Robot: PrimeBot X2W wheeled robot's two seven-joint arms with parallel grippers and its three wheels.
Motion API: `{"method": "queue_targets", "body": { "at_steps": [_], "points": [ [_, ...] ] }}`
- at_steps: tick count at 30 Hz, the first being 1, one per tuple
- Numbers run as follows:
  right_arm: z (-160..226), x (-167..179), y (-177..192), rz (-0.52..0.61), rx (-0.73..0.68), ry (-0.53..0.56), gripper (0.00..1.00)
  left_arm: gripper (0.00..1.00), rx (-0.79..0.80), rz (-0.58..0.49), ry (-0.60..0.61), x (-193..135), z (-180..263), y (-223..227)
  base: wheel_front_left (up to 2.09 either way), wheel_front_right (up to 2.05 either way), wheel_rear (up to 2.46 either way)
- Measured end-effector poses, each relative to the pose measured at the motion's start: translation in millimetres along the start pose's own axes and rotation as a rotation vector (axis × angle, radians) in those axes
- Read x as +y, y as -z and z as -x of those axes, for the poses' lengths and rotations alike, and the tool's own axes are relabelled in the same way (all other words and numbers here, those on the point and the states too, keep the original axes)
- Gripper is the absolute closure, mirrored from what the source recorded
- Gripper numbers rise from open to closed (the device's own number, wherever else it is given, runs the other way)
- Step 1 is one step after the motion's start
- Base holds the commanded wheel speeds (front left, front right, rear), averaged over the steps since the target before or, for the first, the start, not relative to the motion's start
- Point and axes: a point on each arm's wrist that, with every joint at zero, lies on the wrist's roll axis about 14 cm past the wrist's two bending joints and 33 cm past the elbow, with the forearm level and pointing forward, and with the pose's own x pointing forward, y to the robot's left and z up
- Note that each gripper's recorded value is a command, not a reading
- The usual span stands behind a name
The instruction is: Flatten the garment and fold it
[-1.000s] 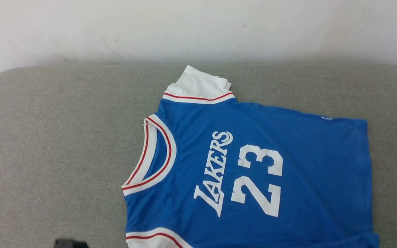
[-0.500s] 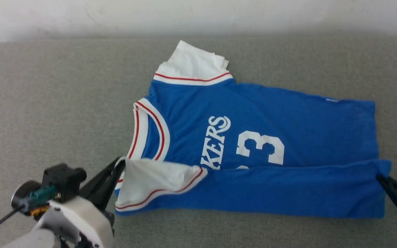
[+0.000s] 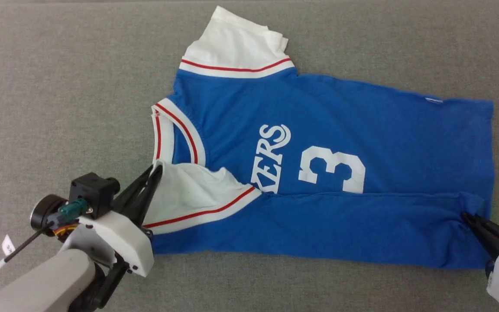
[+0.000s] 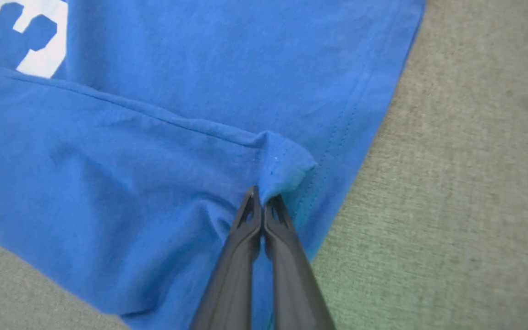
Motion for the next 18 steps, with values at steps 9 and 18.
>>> {"method": "queue_targets", "body": {
  "at_steps": [9,18],
  "points": [
    [-8.3,-4.5,4.8,-0.019,0.013,0.001,1.0,0.89,0.13,0.006,-0.029,8.5,-14.7,42.5,0.0,0.0,0.0],
    [-3.5,-6.4,-7.9,-0.032,-0.042,0.01,0.0,0.0,0.026,0.051,-0.063,9.9,-17.4,19.0,0.0,0.0,0.0]
  ]
}}
